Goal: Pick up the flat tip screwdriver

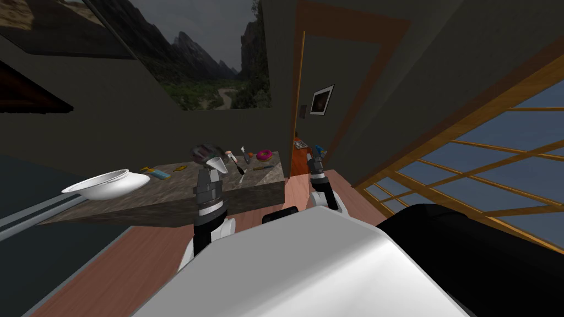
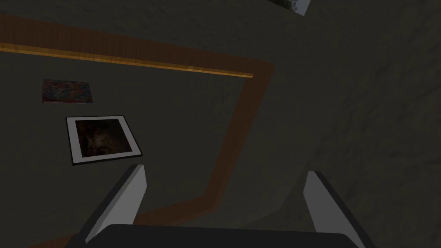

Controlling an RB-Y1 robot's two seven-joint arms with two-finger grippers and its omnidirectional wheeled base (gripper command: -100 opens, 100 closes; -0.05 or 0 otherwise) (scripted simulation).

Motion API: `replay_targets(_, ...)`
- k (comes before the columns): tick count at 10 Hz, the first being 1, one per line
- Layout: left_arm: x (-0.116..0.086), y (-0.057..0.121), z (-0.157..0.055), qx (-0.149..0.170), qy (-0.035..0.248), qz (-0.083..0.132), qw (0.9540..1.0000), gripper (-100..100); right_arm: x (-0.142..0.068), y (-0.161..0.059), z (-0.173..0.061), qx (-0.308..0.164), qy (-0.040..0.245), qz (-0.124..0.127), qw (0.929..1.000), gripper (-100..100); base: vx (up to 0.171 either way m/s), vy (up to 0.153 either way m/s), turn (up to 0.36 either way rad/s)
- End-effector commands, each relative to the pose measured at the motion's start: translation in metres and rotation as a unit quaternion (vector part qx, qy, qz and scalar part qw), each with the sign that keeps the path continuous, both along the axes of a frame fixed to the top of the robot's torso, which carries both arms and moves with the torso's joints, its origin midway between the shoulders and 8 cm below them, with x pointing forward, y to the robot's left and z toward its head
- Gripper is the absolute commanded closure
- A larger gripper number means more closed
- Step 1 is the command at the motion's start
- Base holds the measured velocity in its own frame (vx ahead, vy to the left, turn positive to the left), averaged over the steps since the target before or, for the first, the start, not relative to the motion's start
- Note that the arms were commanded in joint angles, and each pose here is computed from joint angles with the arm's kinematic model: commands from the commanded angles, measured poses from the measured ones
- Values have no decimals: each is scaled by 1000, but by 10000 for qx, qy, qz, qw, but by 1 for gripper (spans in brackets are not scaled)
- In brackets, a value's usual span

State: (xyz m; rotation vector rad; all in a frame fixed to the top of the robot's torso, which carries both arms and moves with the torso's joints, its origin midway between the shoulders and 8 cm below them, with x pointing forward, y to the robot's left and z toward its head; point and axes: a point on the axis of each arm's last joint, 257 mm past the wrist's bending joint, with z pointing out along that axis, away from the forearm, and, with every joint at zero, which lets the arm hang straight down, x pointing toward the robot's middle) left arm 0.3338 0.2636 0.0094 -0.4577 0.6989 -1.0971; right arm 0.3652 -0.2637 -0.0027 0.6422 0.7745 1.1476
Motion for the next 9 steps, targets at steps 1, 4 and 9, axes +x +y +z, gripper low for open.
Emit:
replay_targets(1, 3, 1, -5, 170, 123, -25, 9998, -100, 0, 0, 0, 0, 0, 0, 10000, 0, -6, 33, -35)
replay_targets(4, 11, 7, -16, 411, 368, 7, 9985, -100, 0, 0, 0, -1, 0, 0, 10000, 0, -18, 73, -53)
replay_targets(9, 30, 36, -46, 864, 1012, 266, 9908, -100, 0, 0, 0, -1, 0, 0, 10000, 0, -31, 110, -79)
